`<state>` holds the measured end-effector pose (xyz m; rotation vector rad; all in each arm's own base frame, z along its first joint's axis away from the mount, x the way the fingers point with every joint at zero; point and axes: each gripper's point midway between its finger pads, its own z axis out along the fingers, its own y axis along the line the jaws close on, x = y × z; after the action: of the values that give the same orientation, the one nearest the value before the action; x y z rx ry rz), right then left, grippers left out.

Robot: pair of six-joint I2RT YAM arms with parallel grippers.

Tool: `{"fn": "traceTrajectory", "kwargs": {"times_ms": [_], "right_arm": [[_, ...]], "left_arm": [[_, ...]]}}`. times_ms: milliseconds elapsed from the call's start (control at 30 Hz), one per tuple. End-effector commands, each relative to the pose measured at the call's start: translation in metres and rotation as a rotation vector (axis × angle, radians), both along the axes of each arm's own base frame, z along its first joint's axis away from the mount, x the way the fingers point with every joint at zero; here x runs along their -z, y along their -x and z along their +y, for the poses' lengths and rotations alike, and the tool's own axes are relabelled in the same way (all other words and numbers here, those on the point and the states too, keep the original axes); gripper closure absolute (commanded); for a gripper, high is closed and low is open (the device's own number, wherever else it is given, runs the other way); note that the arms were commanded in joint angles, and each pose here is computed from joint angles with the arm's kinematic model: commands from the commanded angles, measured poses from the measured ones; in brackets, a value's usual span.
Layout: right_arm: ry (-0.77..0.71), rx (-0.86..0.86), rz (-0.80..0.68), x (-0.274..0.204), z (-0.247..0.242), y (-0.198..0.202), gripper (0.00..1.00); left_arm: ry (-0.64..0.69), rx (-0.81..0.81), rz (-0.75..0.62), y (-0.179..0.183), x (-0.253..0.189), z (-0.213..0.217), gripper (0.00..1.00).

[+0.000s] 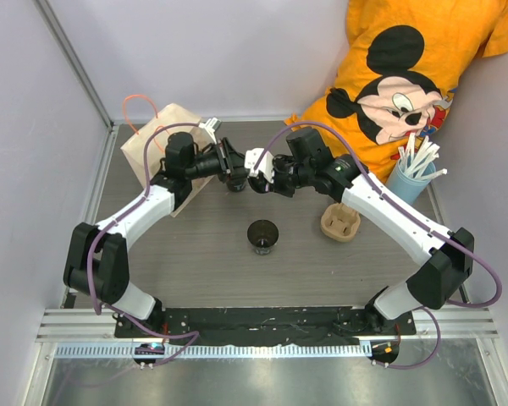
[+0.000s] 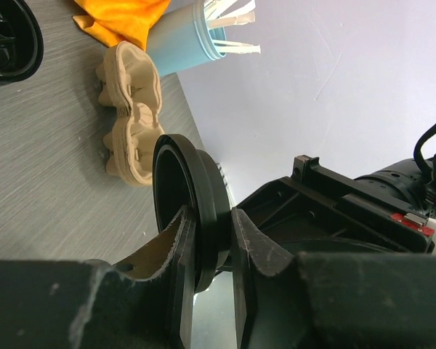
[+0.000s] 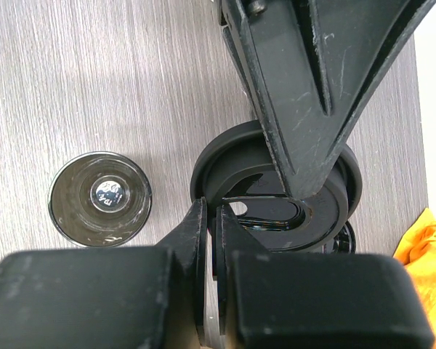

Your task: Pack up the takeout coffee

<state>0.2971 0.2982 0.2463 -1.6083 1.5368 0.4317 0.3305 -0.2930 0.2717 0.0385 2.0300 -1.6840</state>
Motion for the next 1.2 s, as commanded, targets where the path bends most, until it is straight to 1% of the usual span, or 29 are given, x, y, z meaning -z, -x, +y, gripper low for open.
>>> {"fn": "traceTrajectory", "kwargs": {"times_ms": [0,100,167,200,267,300,333,400,533,567,600,633,667,700,733,767,800,833,933,967,1000,1033,1067,1100,1133,1167], "right_arm": [[-0.067,-0.007,-0.037,-0.027,0.002,0.007,0.99],[-0.074,-0.005,-0.032,-0.031,0.002,0.008,0.99],[-0.072,0.004,-0.034,-0.035,0.001,0.007,0.99],[-0.062,0.012,-0.026,-0.035,-0.001,0.007,0.99],[-0.061,0.023,-0.042,-0.043,-0.003,0.006,0.99],[-0.054,0.027,-0.042,-0.044,-0.005,0.007,0.99],[-0.057,0.029,-0.048,-0.049,-0.005,0.007,0.99],[-0.053,0.033,-0.04,-0.05,-0.008,0.009,0.99],[-0.047,0.025,-0.019,-0.051,-0.01,0.016,0.99],[-0.037,0.02,-0.014,-0.05,-0.012,0.018,0.99],[-0.017,0.02,0.002,-0.047,-0.015,0.021,0.99],[-0.002,0.014,0.004,-0.047,-0.018,0.023,0.99],[0.033,0.016,0.031,-0.039,-0.023,0.027,0.99],[0.043,0.014,0.037,-0.04,-0.024,0.029,0.99],[0.056,0.01,0.041,-0.039,-0.026,0.031,0.99],[0.073,0.013,0.059,-0.037,-0.029,0.035,0.99],[0.082,0.017,0.067,-0.035,-0.03,0.035,0.99],[0.086,0.025,0.076,-0.035,-0.031,0.036,0.99],[0.118,0.043,0.121,-0.027,-0.032,0.039,0.99],[0.127,0.057,0.144,-0.025,-0.033,0.041,0.99],[0.133,0.066,0.154,-0.023,-0.033,0.041,0.99],[0.14,0.069,0.168,-0.019,-0.031,0.041,0.99],[0.14,0.083,0.192,-0.016,-0.031,0.043,0.99],[0.142,0.088,0.198,-0.016,-0.03,0.043,0.99],[0.158,0.096,0.22,-0.009,-0.028,0.043,0.99],[0.168,0.1,0.238,-0.006,-0.025,0.047,0.99]], "left_arm": [[0.051,-0.004,-0.075,0.002,-0.025,0.004,0.87],[0.051,-0.012,-0.075,0.001,-0.025,0.007,0.85],[0.05,-0.019,-0.076,-0.001,-0.024,0.01,0.72],[0.052,-0.021,-0.081,-0.001,-0.026,0.011,0.63],[0.052,-0.025,-0.088,-0.003,-0.028,0.014,0.54],[0.053,-0.028,-0.096,-0.004,-0.03,0.016,0.45],[0.053,-0.031,-0.101,-0.004,-0.031,0.018,0.41],[0.054,-0.034,-0.105,-0.005,-0.033,0.02,0.35],[0.056,-0.019,-0.141,-0.003,-0.041,0.023,0.27],[0.056,-0.01,-0.163,-0.003,-0.047,0.025,0.26],[0.045,-0.005,-0.167,-0.004,-0.047,0.03,0.21],[0.029,0.035,-0.232,-0.001,-0.057,0.033,0.19],[0.009,0.047,-0.203,0.0,-0.055,0.037,0.16],[-0.004,0.048,-0.219,-0.003,-0.057,0.045,0.14],[-0.017,0.076,-0.282,-0.001,-0.067,0.049,0.13],[-0.036,0.086,-0.268,0.001,-0.063,0.053,0.12],[-0.05,0.078,-0.285,0.0,-0.064,0.06,0.12],[-0.058,0.088,-0.31,0.004,-0.067,0.063,0.12],[-0.138,0.09,-0.422,0.012,-0.057,0.075,0.1],[-0.202,0.086,-0.485,0.019,-0.053,0.081,0.09],[-0.231,0.097,-0.527,0.024,-0.05,0.083,0.09],[-0.251,0.113,-0.535,0.033,-0.046,0.085,0.09],[-0.292,0.138,-0.652,0.042,-0.049,0.089,0.08],[-0.312,0.155,-0.689,0.047,-0.05,0.091,0.09],[-0.33,0.187,-0.664,0.058,-0.042,0.093,0.08],[-0.36,0.195,-0.684,0.063,-0.04,0.096,0.09]]}}
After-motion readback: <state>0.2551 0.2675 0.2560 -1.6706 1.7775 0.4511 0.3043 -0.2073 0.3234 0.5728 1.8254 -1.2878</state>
